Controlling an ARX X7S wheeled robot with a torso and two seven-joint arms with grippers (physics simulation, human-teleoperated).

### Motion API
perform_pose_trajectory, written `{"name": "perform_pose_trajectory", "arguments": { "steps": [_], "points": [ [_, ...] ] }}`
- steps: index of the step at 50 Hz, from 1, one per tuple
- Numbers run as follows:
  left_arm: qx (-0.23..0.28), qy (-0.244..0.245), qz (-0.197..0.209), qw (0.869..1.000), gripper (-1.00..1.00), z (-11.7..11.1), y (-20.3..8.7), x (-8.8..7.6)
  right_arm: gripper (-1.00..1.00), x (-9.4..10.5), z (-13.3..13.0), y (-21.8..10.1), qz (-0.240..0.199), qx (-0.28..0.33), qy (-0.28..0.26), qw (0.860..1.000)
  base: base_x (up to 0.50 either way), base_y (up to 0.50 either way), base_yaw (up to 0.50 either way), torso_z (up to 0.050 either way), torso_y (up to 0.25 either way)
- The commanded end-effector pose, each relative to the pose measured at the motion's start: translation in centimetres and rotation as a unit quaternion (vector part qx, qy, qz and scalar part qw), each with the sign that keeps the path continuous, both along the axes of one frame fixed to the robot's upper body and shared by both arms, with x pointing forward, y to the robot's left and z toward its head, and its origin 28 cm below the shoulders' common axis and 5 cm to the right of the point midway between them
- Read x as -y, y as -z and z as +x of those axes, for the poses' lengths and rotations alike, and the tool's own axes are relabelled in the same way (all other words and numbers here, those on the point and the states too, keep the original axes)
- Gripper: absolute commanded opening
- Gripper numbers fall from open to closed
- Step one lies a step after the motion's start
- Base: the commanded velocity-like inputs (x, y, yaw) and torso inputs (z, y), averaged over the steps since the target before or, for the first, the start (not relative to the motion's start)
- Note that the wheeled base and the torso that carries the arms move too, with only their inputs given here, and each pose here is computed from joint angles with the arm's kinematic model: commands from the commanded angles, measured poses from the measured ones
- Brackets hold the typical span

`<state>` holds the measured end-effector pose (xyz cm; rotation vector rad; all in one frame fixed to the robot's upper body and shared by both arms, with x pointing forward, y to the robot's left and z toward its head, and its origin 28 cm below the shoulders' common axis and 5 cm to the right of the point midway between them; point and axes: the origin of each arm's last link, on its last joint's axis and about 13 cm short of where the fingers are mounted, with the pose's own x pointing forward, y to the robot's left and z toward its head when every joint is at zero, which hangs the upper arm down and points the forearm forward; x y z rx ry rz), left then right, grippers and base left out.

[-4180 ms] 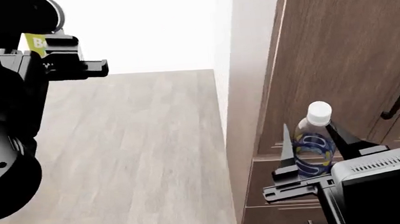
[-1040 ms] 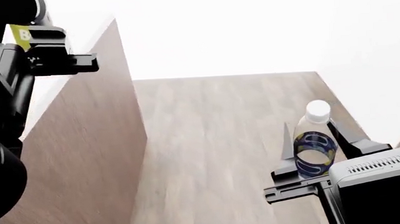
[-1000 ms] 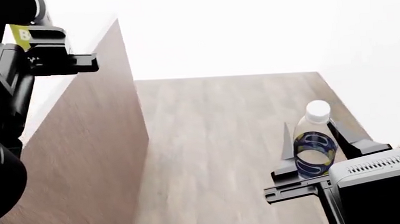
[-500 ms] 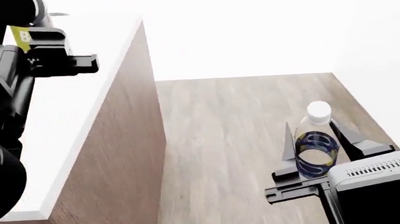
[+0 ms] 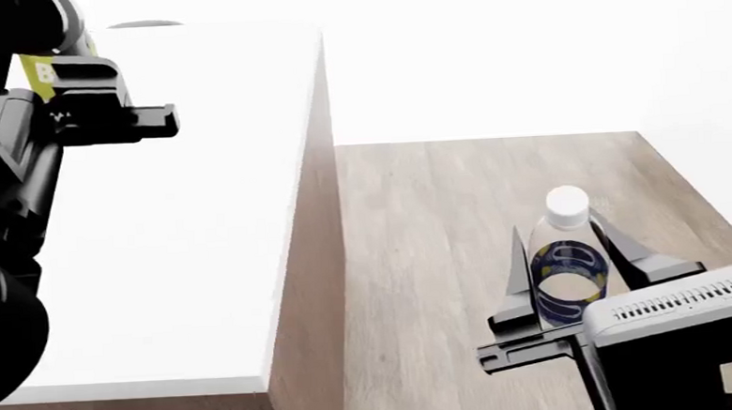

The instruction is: Move the drinks to the dining counter.

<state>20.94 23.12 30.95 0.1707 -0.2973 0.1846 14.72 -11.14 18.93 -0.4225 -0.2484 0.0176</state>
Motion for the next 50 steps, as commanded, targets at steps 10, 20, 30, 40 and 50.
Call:
{"name": "perform_pose_trajectory", "arguments": {
  "steps": [10, 20, 30, 40, 50],
  "points": [
    [0.001, -0.002, -0.005, 1.0, -1.0, 0.1, 0.2, -0.1, -1.0, 0.0, 0.3, -0.4, -0.006, 0.019, 0.004, 1.0, 0.0, 0.5, 0.0, 0.0, 0.001],
    [0.001, 0.0, -0.005, 1.0, -1.0, 0.3, 0.1, 0.0, -1.0, 0.2, 0.5, -3.7, -0.021, 0.055, -0.003, 0.998, 0.0, 0.5, 0.0, 0.0, 0.001],
    [0.002, -0.002, -0.006, 1.0, -1.0, 0.2, 0.1, -0.2, -1.0, 0.3, 0.0, -6.4, -0.039, 0.094, 0.008, 0.995, 0.0, 0.5, 0.0, 0.001, 0.001],
    [0.001, -0.003, -0.007, 1.0, -1.0, 0.3, 0.2, -0.2, -1.0, 0.1, -0.1, -6.6, -0.018, 0.08, -0.016, 0.997, 0.0, 0.5, 0.0, 0.0, 0.001],
    [-0.002, -0.003, -0.006, 1.0, -1.0, 0.3, 0.4, -0.2, -1.0, -0.4, 0.3, -6.9, -0.009, 0.085, -0.033, 0.996, 0.0, 0.07, 0.0, 0.001, 0.001]
  ]
}}
